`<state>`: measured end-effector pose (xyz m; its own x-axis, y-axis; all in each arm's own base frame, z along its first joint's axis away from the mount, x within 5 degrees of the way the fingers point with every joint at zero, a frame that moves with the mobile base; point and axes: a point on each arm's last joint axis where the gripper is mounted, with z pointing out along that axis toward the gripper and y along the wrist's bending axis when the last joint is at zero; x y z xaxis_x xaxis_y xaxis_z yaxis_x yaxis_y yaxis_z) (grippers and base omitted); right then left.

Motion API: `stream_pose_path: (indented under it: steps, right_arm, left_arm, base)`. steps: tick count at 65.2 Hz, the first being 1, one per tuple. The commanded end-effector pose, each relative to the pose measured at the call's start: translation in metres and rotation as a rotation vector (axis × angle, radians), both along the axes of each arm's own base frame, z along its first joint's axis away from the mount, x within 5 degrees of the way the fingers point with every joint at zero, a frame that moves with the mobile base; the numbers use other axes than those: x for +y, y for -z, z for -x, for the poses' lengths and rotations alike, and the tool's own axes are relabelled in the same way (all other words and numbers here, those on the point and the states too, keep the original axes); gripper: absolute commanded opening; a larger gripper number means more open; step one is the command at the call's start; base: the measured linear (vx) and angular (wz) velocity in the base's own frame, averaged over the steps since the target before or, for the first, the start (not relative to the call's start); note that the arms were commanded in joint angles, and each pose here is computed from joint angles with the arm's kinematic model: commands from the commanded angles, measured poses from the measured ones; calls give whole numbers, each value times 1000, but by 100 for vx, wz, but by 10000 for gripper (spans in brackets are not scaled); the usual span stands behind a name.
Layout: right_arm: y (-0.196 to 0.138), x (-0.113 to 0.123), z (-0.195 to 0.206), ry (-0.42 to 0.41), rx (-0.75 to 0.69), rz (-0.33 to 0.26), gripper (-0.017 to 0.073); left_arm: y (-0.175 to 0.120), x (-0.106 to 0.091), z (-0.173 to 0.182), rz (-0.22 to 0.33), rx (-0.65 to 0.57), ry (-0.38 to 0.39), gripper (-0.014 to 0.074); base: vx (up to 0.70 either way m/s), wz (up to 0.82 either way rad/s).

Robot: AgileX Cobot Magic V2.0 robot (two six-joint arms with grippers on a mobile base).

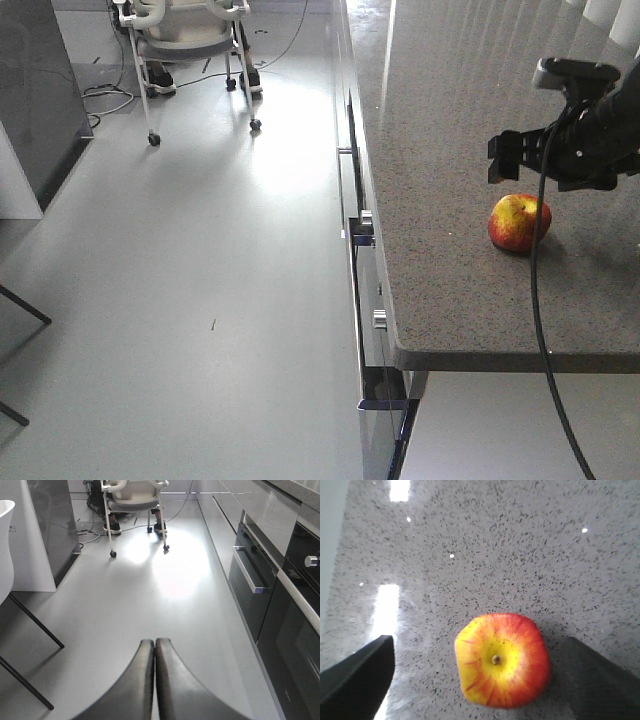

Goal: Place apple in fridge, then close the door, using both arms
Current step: 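Lower the open right gripper over the red-yellow apple and close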

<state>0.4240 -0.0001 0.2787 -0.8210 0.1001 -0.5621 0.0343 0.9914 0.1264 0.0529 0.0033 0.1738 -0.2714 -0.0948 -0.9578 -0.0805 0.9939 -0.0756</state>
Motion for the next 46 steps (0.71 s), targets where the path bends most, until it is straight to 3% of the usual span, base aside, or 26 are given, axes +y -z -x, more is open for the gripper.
stream_pose_path:
  steps: [1, 35, 46]
  right_arm:
    - [-23, -3, -4, 6, -118, 11, 630]
    - [16, -3, -17, 6, -15, 9, 613]
    - [17, -3, -16, 4, -4, 11, 559]
  left_arm:
    - [-13, 0, 0, 3, -101, 5, -6]
    - [-13, 0, 0, 3, -101, 5, -6]
    - [-13, 0, 0, 3, -101, 5, -6]
  base:
    - [0, 0]
    - [0, 0]
    - [0, 0]
